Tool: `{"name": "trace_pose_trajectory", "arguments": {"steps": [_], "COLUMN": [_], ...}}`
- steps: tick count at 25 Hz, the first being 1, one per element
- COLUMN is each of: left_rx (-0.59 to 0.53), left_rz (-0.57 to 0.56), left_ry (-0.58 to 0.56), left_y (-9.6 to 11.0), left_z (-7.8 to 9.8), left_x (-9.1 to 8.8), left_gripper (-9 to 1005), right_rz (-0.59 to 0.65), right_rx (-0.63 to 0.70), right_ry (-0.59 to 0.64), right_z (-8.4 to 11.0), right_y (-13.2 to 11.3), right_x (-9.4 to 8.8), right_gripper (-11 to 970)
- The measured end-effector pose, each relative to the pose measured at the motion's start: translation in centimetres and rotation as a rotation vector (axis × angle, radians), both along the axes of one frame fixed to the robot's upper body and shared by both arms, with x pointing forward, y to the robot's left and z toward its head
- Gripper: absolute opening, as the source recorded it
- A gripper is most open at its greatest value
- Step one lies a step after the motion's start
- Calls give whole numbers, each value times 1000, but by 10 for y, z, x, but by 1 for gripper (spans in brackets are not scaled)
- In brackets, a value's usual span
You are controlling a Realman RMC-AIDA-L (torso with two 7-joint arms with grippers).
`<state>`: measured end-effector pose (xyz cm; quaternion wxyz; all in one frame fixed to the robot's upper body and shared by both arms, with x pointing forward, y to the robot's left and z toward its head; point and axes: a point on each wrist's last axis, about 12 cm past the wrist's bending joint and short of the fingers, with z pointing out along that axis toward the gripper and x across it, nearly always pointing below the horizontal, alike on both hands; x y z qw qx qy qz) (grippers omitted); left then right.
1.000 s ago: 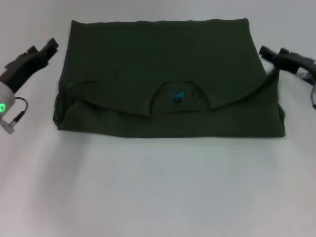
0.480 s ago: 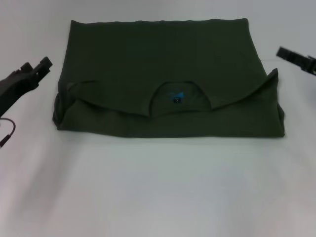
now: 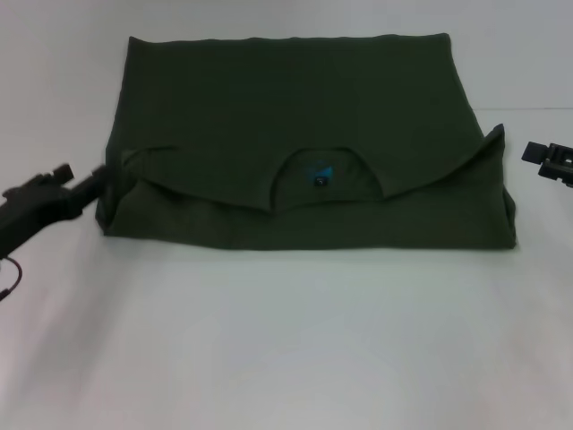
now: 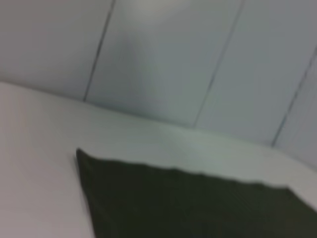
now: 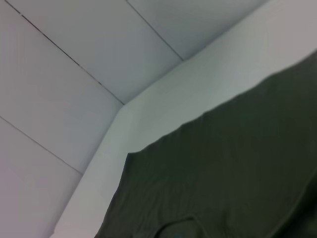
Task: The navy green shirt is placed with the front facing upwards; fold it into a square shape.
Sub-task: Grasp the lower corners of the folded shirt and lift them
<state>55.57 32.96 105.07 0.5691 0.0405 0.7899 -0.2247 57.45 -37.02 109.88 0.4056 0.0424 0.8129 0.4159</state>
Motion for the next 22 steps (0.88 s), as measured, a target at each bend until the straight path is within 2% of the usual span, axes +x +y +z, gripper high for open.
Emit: {"name": "trace_pose_trajectory", "arguments": {"steps": [1,5,12,22], "left_rx": [54,130,222,342], "left_rz": [-33,-78,-131,-174], "left_ry": [25,46,29,48], "left_y": [0,-1,-4,-17], "left_z": [-3,-7,-11,-17], "left_x": [-2,-4,-7,4], "left_gripper": [671,671,665,654], "right_rz": [-1,-1,-6,-19], "right_rx": [7,18,25,34], "right_ry": [7,10,8,12], "right_z": [0,3,3,0], "right_y": [-1,-3,-1,-3], "right_x": [-1,-2,-1,-3], "right_gripper": [687,688,688,688]}}
